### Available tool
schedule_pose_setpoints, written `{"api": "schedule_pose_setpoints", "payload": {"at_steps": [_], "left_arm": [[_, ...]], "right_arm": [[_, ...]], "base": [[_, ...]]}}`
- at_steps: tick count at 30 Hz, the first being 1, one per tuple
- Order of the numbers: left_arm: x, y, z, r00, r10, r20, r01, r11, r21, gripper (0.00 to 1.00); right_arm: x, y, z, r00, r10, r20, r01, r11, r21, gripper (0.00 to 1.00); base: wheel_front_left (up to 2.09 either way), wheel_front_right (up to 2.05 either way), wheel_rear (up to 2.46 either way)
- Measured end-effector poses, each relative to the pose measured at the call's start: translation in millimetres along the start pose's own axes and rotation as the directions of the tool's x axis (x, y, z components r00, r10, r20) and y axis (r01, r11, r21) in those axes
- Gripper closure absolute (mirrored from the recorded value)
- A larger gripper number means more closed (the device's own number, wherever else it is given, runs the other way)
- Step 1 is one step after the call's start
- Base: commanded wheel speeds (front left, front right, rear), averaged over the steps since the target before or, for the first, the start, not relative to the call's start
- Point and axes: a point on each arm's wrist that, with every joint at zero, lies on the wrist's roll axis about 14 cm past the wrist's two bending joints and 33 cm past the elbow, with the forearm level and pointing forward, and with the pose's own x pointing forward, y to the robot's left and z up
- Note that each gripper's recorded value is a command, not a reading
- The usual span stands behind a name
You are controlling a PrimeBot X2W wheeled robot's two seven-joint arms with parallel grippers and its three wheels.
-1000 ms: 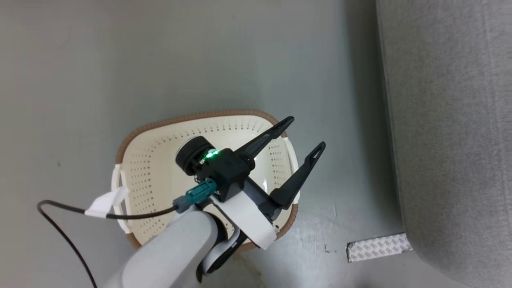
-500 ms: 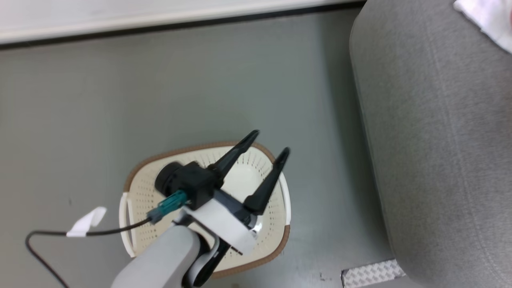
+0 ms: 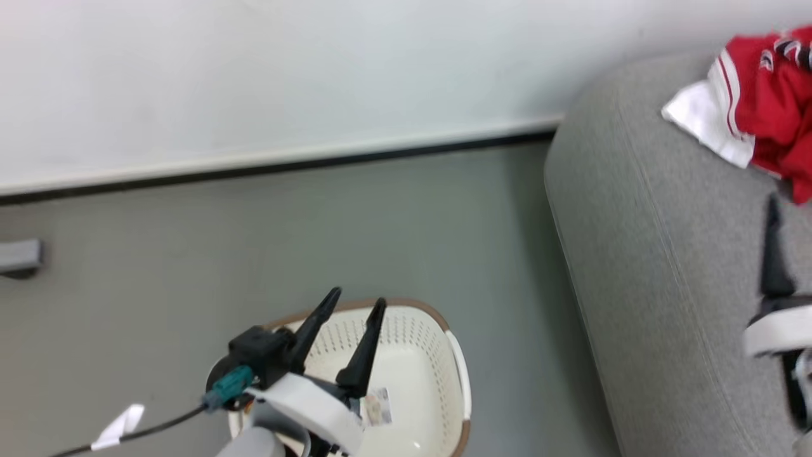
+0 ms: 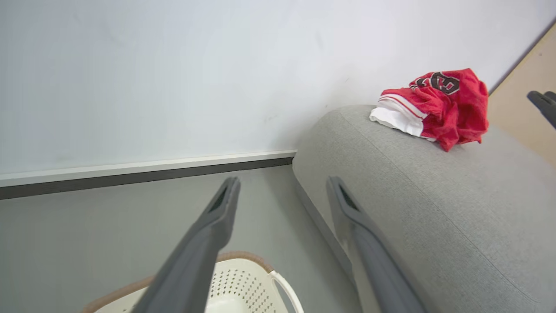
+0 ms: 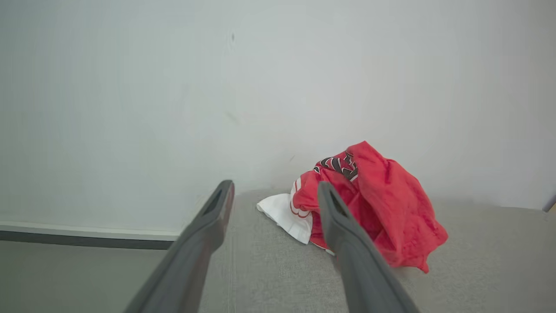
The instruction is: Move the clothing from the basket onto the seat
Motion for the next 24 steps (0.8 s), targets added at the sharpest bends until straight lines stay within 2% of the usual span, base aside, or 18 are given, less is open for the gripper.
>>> {"api": "schedule_pose_setpoints", "payload": {"at_steps": [8, 15, 24], "left_arm": [[-47.9, 30.5, 24.9, 0.981, 0.182, 0.066, -0.187, 0.979, 0.077, 0.00], [-106.3, 65.5, 39.3, 0.924, 0.359, 0.129, -0.374, 0.920, 0.115, 0.00], [-158.6, 86.0, 37.7, 0.864, 0.478, 0.159, -0.495, 0.865, 0.085, 0.00]], "right_arm": [[-35.7, 63.6, 7.4, 0.989, 0.149, 0.018, -0.150, 0.986, 0.074, 0.00], [-70.2, 117.5, 4.3, 0.963, 0.270, 0.016, -0.269, 0.951, 0.153, 0.00], [-99.1, 140.4, 2.3, 0.944, 0.330, 0.012, -0.325, 0.922, 0.209, 0.00]], "base": [[0.00, 0.00, 0.00], [0.00, 0.00, 0.00], [0.00, 0.00, 0.00]]}}
